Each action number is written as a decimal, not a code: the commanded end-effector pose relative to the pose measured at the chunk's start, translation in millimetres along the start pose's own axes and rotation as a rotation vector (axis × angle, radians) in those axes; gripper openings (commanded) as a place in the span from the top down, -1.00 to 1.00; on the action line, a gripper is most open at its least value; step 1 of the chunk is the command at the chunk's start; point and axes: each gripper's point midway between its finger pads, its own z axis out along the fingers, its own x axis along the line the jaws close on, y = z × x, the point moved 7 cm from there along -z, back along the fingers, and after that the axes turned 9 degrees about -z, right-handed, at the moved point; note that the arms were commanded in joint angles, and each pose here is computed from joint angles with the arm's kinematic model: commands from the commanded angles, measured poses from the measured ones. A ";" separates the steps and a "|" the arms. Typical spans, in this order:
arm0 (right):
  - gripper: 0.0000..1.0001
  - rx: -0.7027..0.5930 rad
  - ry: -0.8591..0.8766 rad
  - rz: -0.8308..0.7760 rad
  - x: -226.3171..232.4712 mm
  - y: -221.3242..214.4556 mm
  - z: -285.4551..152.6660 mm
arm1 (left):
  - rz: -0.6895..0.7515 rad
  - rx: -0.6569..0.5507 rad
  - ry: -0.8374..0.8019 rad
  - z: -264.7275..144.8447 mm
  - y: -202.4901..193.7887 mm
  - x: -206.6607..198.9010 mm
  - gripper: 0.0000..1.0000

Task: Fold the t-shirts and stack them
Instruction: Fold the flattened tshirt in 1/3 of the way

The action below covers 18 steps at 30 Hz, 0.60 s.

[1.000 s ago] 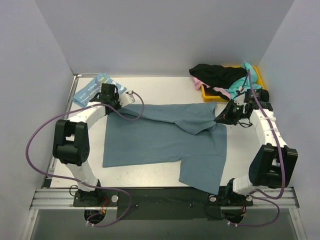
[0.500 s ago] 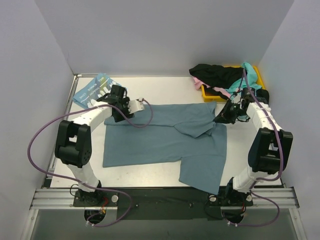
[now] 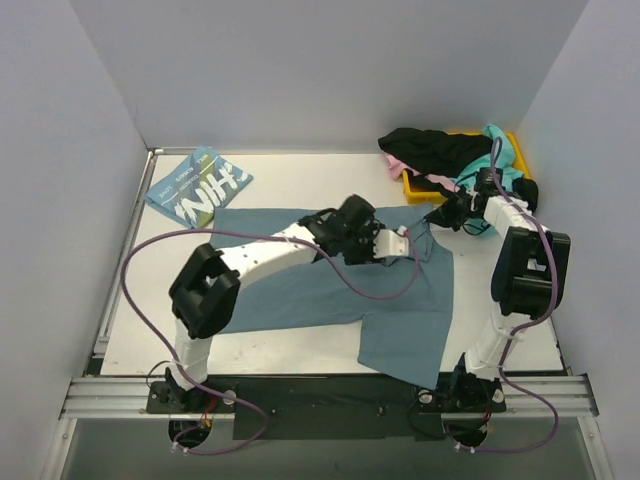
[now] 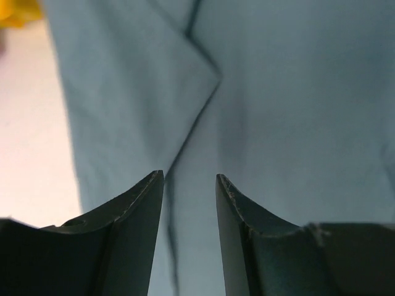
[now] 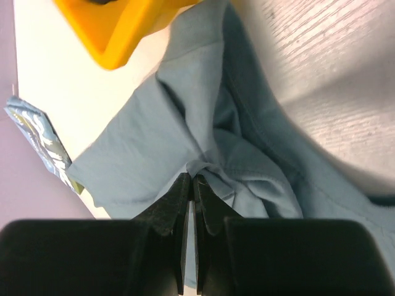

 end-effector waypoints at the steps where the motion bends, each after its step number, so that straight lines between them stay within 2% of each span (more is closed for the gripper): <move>1: 1.00 0.010 0.013 0.041 4.8 4.4 11.9 | 0.048 -0.097 -0.046 41.8 25.8 -21.8 0.03; 5: 1.00 0.026 0.020 0.009 5.7 0.9 15.0 | 0.153 -0.130 -0.068 73.4 25.2 -20.1 0.02; 8: 1.00 0.041 0.029 -0.017 9.0 -1.4 14.5 | 0.230 -0.106 -0.055 92.5 13.0 -14.9 0.02; 18: 1.00 0.040 0.041 -0.071 13.9 -0.2 8.5 | 0.209 -0.132 -0.091 118.8 13.2 -27.6 0.06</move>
